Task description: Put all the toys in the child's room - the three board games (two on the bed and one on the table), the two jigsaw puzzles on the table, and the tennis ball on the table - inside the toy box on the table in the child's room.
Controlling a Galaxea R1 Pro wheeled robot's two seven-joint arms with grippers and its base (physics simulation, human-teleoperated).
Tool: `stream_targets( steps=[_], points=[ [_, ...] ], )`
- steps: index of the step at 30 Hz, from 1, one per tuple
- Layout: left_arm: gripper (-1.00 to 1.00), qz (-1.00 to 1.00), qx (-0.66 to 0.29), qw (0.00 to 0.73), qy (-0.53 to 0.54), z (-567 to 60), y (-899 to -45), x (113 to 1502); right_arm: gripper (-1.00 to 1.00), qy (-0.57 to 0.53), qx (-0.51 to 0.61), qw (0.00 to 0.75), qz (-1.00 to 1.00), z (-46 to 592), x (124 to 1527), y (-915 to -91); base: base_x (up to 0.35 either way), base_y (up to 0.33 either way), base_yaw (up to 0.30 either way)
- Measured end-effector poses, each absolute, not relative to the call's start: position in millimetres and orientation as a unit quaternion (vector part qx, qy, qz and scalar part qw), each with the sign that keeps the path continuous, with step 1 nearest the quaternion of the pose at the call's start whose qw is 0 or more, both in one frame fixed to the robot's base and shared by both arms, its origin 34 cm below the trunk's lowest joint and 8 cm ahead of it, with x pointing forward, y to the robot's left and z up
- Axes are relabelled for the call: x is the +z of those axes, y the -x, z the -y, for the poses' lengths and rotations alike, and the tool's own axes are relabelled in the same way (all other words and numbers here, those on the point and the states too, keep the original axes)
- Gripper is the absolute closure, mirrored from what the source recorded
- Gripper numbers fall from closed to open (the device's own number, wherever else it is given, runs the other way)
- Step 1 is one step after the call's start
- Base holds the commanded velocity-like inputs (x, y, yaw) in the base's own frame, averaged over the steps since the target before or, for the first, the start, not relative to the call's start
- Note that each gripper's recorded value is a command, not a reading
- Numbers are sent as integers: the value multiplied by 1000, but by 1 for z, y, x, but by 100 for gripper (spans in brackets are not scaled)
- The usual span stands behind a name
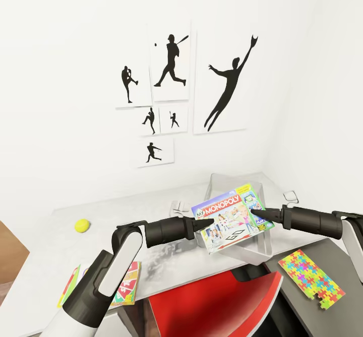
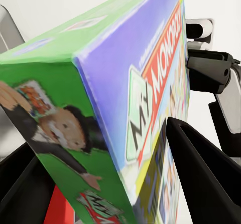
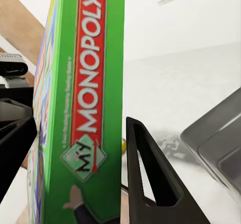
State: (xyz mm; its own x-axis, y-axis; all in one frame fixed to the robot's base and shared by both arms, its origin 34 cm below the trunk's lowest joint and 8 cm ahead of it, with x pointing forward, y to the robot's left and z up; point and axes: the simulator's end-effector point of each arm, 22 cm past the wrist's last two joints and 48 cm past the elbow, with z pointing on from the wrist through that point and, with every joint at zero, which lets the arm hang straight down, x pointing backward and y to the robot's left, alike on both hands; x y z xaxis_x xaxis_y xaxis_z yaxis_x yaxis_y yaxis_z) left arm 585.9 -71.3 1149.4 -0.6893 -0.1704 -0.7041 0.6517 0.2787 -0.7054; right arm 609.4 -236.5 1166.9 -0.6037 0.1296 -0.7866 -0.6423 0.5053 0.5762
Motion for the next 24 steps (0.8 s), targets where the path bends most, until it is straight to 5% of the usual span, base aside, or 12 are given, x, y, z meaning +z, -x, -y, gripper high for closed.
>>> stream_targets(
  steps=[24],
  points=[
    [100, -716, -577, 356, -168, 70, -586, 1149, 100, 168, 468, 412, -764, 237, 1166, -609, 0, 0, 0]
  ],
)
